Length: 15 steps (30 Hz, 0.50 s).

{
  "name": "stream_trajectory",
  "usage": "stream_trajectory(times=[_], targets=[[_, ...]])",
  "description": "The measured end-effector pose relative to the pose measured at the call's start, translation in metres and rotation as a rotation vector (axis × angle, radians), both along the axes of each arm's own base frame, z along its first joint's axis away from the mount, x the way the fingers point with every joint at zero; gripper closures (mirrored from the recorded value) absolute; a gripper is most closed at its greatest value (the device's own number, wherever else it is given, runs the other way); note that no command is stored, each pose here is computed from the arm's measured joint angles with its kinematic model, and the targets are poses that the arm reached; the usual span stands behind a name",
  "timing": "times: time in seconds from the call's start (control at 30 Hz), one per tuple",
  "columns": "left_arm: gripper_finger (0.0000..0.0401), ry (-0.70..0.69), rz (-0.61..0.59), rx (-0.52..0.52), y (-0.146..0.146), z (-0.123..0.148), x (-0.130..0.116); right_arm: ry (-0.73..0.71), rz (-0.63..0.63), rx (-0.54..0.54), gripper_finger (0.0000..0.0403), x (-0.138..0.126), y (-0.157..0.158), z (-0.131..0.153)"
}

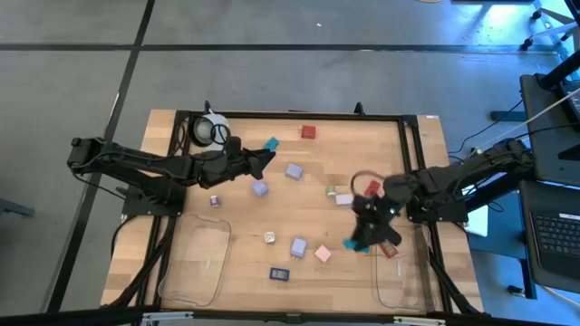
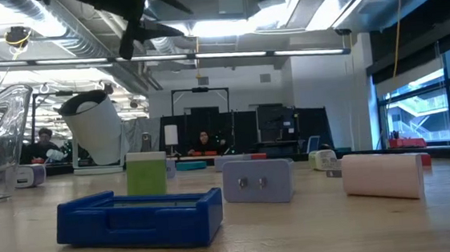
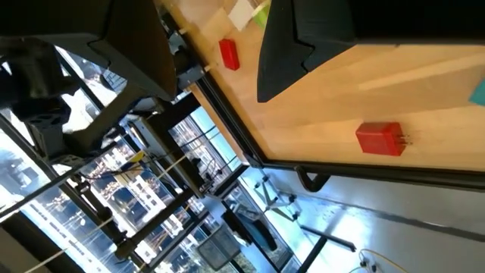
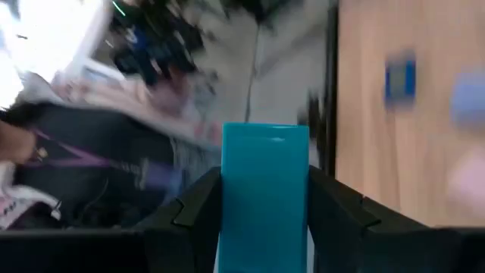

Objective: Pick & Place Office items
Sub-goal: Put the right light blue timer into the right transparent bin

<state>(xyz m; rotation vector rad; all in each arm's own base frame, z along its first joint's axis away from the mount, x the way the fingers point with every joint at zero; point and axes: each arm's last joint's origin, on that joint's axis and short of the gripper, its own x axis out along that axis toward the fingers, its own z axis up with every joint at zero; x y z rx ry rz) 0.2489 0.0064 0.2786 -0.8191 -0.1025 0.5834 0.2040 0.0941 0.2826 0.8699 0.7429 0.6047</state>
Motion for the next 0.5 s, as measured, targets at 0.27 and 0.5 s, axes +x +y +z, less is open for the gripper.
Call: stream_trajectory(times=[0.27,0.5], targets=[[0.0219,0.009,-0.034,0.014,-0.008,0.000,0.000,0.383,0.101,-0.058,0.0243,-0.047,0.039,-0.019],[0.0219,0.033,-0.021,0.019,-0.008,-0.002,0.000,0.740,-0.039,-0.265,0.0243,-0.077,0.048,-0.046]])
